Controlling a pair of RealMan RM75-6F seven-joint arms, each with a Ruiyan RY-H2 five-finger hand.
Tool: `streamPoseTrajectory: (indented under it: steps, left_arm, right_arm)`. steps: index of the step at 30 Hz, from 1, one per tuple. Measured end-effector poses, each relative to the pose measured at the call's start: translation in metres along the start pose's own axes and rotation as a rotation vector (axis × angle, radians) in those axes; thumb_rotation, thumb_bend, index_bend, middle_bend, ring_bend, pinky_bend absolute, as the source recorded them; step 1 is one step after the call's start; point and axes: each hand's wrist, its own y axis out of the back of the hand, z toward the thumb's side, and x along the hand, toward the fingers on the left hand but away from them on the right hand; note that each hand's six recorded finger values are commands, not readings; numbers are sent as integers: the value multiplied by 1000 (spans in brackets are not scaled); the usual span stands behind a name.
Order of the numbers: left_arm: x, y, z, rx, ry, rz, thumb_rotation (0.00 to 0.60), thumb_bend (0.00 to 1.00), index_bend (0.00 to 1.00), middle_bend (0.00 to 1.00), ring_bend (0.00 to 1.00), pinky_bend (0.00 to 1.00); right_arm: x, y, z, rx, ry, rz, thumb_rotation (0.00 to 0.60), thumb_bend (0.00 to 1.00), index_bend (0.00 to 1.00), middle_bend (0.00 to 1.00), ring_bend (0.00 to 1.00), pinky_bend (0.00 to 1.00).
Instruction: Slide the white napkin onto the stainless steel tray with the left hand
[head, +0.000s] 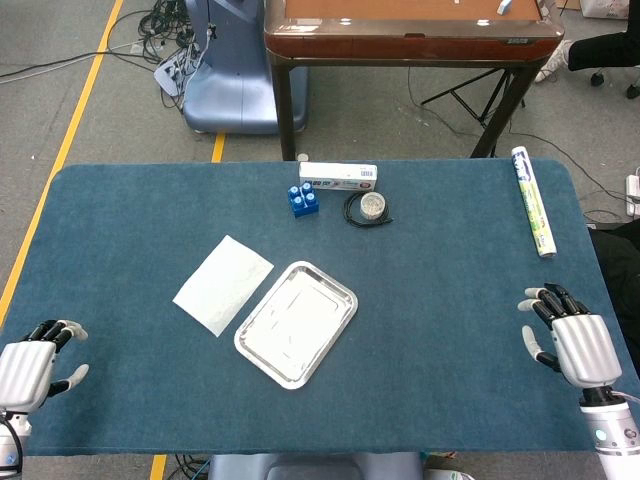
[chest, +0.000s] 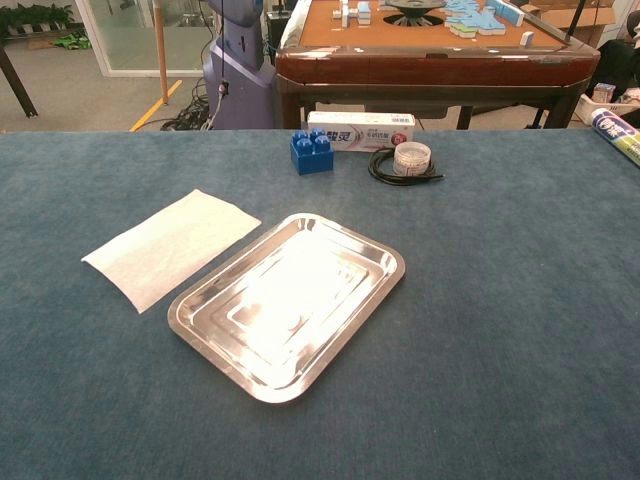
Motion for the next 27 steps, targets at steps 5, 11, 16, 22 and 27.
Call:
streamPoseTrajectory:
  steps: [5,11,16,22,27]
  left_arm:
    - [0,-4,0,2,-3,-16,600,198,440,347,266,462]
    - [-1,-7,0,2,3,-25,600,198,443,347,266,462]
    - [-3,-12,6,-7,-15,-44,600,198,453,347,266,463]
    - [-1,-14,21,-65,-76,-38,600,197,468,323,310,497]
    - [9,-20,37,-121,-179,-23,600,161,291,82,274,508]
  right_arm:
    - [0,3,2,-11,9,-20,600,451,403,303,180,409]
    - [-3,0,2,-14,17,-14,600,451,404,306,180,409]
    - [-3,0,3,-15,20,-8,600,451,405,306,180,409]
    - [-1,1,3,-20,17,-18,600,451,405,306,180,409]
    - [-1,1,4,-18,15,-20,600,451,405,306,180,409]
